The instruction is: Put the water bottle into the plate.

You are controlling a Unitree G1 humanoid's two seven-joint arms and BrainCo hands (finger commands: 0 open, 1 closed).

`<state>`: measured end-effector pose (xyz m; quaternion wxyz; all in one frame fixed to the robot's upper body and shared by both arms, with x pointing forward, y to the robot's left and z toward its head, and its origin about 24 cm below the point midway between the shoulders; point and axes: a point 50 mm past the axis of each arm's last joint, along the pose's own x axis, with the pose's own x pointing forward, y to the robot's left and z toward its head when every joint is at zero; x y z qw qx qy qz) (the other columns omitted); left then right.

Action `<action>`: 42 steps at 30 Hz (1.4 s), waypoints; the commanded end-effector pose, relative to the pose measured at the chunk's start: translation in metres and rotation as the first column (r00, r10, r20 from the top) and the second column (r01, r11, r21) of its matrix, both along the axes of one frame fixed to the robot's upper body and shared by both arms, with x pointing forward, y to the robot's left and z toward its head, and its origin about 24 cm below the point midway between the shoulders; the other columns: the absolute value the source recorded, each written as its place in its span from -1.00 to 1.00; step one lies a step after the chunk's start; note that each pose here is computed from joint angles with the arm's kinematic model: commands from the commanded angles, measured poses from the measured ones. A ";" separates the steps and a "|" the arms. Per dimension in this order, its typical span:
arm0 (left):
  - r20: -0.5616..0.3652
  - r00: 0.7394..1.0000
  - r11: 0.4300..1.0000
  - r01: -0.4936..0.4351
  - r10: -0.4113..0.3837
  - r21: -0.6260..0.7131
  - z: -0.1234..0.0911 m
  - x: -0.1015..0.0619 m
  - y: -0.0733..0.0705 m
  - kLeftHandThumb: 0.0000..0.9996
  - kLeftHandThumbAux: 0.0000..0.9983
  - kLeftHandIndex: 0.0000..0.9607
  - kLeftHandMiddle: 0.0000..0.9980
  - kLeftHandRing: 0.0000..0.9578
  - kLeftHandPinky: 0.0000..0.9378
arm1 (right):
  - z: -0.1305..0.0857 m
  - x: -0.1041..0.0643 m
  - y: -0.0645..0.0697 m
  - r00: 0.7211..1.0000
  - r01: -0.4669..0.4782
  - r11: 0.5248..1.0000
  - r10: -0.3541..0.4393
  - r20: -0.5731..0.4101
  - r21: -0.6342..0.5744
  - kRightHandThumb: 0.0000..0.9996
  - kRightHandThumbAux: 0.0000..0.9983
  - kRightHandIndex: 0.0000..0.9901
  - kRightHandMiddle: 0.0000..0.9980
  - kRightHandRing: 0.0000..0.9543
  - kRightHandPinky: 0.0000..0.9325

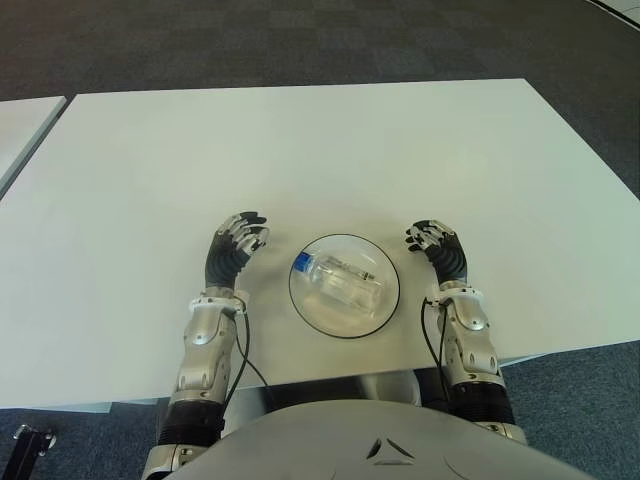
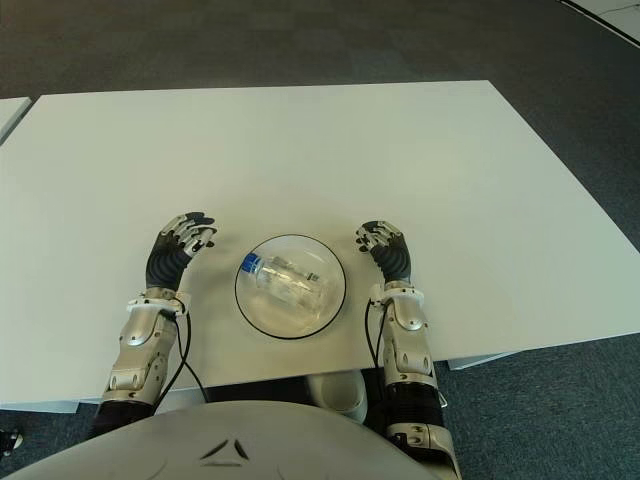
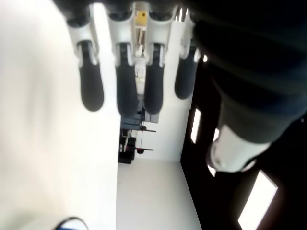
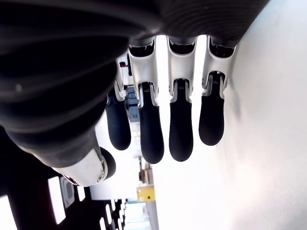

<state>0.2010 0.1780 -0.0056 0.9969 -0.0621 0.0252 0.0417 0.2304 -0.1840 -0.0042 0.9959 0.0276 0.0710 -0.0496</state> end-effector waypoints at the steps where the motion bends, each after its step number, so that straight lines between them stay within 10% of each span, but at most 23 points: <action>1: -0.036 0.999 0.999 -0.029 0.030 0.028 -0.007 -0.003 0.000 -0.83 0.58 -0.24 -0.17 -0.08 0.02 | -0.006 -0.002 0.000 1.000 -0.002 1.000 0.002 -0.030 0.009 0.42 0.47 -0.13 0.02 0.06 0.11; 11: -0.038 0.994 0.995 -0.100 0.101 0.025 -0.016 -0.006 -0.001 -0.78 0.71 0.03 0.05 0.07 0.15 | -0.006 -0.001 0.001 0.999 -0.008 1.000 0.009 -0.040 0.005 0.41 0.47 -0.14 0.01 0.05 0.08; 14: -0.022 0.994 0.994 -0.111 0.111 0.005 -0.015 -0.006 -0.002 0.01 0.53 -0.06 0.12 0.14 0.20 | -0.006 -0.001 0.002 0.999 -0.012 1.000 0.012 -0.039 0.004 0.41 0.47 -0.14 0.01 0.05 0.08; 18: -0.008 0.993 0.993 -0.119 0.119 -0.005 -0.015 -0.007 -0.002 0.32 0.45 -0.09 0.17 0.20 0.26 | -0.006 0.000 0.002 0.999 -0.017 1.000 0.017 -0.038 0.003 0.41 0.47 -0.14 0.01 0.05 0.09; 42: -0.017 0.983 0.982 -0.182 0.183 0.049 -0.017 -0.007 0.006 0.41 0.43 -0.09 0.33 0.34 0.33 | -0.005 0.001 0.005 0.999 -0.039 0.999 0.039 -0.033 0.009 0.41 0.47 -0.14 0.01 0.07 0.16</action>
